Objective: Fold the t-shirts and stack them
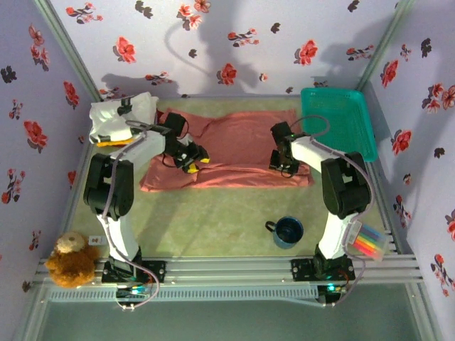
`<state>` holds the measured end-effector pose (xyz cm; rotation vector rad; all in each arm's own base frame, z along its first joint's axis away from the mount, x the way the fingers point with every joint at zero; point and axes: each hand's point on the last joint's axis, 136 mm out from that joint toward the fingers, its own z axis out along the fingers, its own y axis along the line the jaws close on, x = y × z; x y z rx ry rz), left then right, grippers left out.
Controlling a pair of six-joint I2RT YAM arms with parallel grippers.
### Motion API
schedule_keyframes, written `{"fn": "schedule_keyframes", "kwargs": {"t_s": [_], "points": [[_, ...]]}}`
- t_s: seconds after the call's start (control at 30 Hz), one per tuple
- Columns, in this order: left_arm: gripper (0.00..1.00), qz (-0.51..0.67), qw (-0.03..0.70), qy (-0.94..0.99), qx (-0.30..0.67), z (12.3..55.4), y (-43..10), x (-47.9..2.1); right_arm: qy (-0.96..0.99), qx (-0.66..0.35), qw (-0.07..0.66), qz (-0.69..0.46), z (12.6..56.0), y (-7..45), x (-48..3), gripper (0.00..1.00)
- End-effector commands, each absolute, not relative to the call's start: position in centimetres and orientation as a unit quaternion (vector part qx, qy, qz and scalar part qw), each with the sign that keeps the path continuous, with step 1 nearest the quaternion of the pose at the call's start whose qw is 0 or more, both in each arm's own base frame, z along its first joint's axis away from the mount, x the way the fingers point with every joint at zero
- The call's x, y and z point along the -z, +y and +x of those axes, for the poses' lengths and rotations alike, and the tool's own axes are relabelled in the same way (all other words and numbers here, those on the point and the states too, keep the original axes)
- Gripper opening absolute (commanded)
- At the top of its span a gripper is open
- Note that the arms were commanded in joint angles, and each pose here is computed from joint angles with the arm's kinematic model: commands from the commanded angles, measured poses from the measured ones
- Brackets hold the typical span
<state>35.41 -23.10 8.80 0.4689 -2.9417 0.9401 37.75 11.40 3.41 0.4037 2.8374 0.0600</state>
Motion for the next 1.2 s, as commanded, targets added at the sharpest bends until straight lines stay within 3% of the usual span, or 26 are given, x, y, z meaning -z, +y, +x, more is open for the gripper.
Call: {"fn": "schedule_keyframes", "kwargs": {"t_s": [0.0, 0.13, 0.23, 0.43, 0.53, 0.6, 0.8, 1.17], "points": [[0.5, 0.152, 0.018, -0.94, -0.305, 34.6, -23.8, -8.6, 0.968, -0.006, 0.206, 0.142, 41.5, 10.4, -4.5, 0.48], [0.49, 0.142, 0.024, -0.94, -0.309, 34.2, -24.8, -8.6, 0.964, 0.003, 0.231, 0.132, 43.7, 10.0, -5.4, 0.48], [0.4, 0.124, 0.032, -0.942, -0.309, 33.8, -26.2, -8.5, 0.968, 0.009, 0.212, 0.134, 43.6, 9.6, -6.6, 0.47], [0.29, 0.079, 0.04, -0.965, -0.248, 32.5, -26.5, -6.7, 0.981, -0.019, 0.157, 0.111, 38.7, 10.9, -7.0, 0.45], [0.23, 0.069, 0.036, -0.97, -0.229, 32.4, -25.9, -6.1, 0.986, -0.028, 0.13, 0.102, 35.9, 11.5, -6.2, 0.37], [0.17, 0.062, 0.026, -0.976, -0.207, 32.7, -25.2, -5.4, 0.988, -0.031, 0.117, 0.099, 34.7, 11.7, -5.5, 0.27], [0.11, 0.044, 0.017, -0.987, -0.156, 33.3, -23.8, -3.2, 0.989, -0.046, 0.097, 0.106, 33.5, 12.4, -3.4, 0.04], [0.09, 0.044, 0.036, -0.992, -0.116, 30.9, -21.5, -0.6, 0.992, -0.016, 0.037, 0.116, 29.3, 11.0, 0.1, 0.0]]}}
